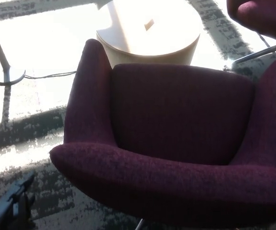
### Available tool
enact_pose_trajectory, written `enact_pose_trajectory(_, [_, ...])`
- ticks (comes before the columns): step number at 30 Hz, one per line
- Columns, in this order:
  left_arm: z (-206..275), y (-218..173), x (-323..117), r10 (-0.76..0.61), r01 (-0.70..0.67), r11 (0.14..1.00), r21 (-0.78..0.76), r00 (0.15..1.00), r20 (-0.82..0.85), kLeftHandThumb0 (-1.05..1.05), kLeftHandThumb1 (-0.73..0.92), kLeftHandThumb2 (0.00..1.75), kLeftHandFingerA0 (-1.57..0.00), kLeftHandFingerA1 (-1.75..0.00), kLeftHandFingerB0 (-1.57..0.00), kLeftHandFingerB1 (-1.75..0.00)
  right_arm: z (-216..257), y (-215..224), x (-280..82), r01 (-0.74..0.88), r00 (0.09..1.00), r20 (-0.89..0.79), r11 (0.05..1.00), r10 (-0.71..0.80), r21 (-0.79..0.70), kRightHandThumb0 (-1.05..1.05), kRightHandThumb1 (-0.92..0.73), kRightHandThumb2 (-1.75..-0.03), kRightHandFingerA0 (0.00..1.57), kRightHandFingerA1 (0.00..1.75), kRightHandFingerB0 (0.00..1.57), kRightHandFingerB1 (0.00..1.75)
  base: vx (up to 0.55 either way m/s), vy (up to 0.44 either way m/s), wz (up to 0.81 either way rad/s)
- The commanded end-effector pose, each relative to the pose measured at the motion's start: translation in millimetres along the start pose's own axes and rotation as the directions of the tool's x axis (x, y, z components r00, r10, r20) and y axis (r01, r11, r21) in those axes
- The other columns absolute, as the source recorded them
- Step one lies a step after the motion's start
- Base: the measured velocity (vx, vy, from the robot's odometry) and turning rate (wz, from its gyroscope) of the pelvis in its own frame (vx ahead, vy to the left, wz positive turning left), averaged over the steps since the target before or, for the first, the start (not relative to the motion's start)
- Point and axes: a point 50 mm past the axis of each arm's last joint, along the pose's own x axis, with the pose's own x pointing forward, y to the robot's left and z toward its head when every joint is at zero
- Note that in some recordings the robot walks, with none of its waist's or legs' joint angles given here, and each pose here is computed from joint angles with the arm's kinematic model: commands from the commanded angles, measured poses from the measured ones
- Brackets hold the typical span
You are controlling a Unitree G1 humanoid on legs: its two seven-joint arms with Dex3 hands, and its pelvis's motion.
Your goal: The robot stands in front of a sofa and uses its left hand to push the left side of the sofa
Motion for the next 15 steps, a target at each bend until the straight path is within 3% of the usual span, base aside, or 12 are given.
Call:
enact_pose_trajectory(1, [25.0, 9.9, 12.4, -0.002, 0.000, 1.000, 0.028, 0.998, 0.064, -0.93, 0.89, 1.27, 0.00, -0.15, 0.00, -0.08, 1.5, -2.1, -2.6, 0.027, 0.999, 0.046, 1.000, -0.028, 0.004, -0.66, -0.85, -0.66, 0.47, 0.38, 0.39, 0.34, 0.00, 0.000, 0.00])
enact_pose_trajectory(7, [62.2, 9.8, 35.2, -0.042, 0.032, 0.995, 0.092, 0.993, 0.108, -0.90, 0.85, 1.29, 0.00, -0.15, 0.00, -0.10, 1.2, -1.9, -2.5, 0.031, 0.998, 0.052, 0.999, -0.029, -0.028, -0.68, -0.86, -0.67, 0.47, 0.38, 0.40, 0.35, 0.00, 0.000, 0.00])
enact_pose_trajectory(10, [72.2, 6.2, 43.4, -0.057, 0.043, 0.991, 0.126, 0.992, 0.113, -0.96, 0.92, 1.33, 0.00, -0.09, 0.00, -0.04, 1.2, -2.3, -2.4, 0.033, 0.998, 0.055, 0.999, -0.031, -0.032, -0.67, -0.85, -0.66, 0.48, 0.39, 0.41, 0.35, 0.00, 0.000, 0.00])
enact_pose_trajectory(11, [75.7, 4.2, 46.9, -0.064, 0.049, 0.989, 0.139, 0.992, 0.106, -0.96, 0.92, 1.33, 0.00, -0.10, 0.00, -0.05, 1.3, -2.3, -2.2, 0.032, 0.998, 0.055, 0.999, -0.030, -0.036, -0.60, -0.67, -1.08, 0.43, 0.58, 0.23, 0.46, 0.00, 0.000, 0.00])
enact_pose_trajectory(12, [77.4, 1.9, 49.5, -0.073, 0.058, 0.987, 0.147, 0.992, 0.100, -0.95, 0.92, 1.33, 0.00, -0.10, 0.00, -0.06, 1.0, -1.8, -2.3, 0.028, 0.998, 0.052, 0.999, -0.026, -0.034, -0.67, -0.85, -0.66, 0.48, 0.40, 0.42, 0.35, 0.00, 0.000, 0.00])
enact_pose_trajectory(15, [79.1, -4.4, 53.3, -0.093, 0.076, 0.985, 0.157, 0.991, 0.099, -0.92, 0.92, 1.32, 0.00, -0.16, 0.00, -0.10, 0.7, -0.7, -3.3, 0.025, 0.998, 0.052, 0.999, -0.023, -0.028, -0.67, -0.84, -0.66, 0.50, 0.42, 0.43, 0.36, 0.00, 0.000, 0.00])
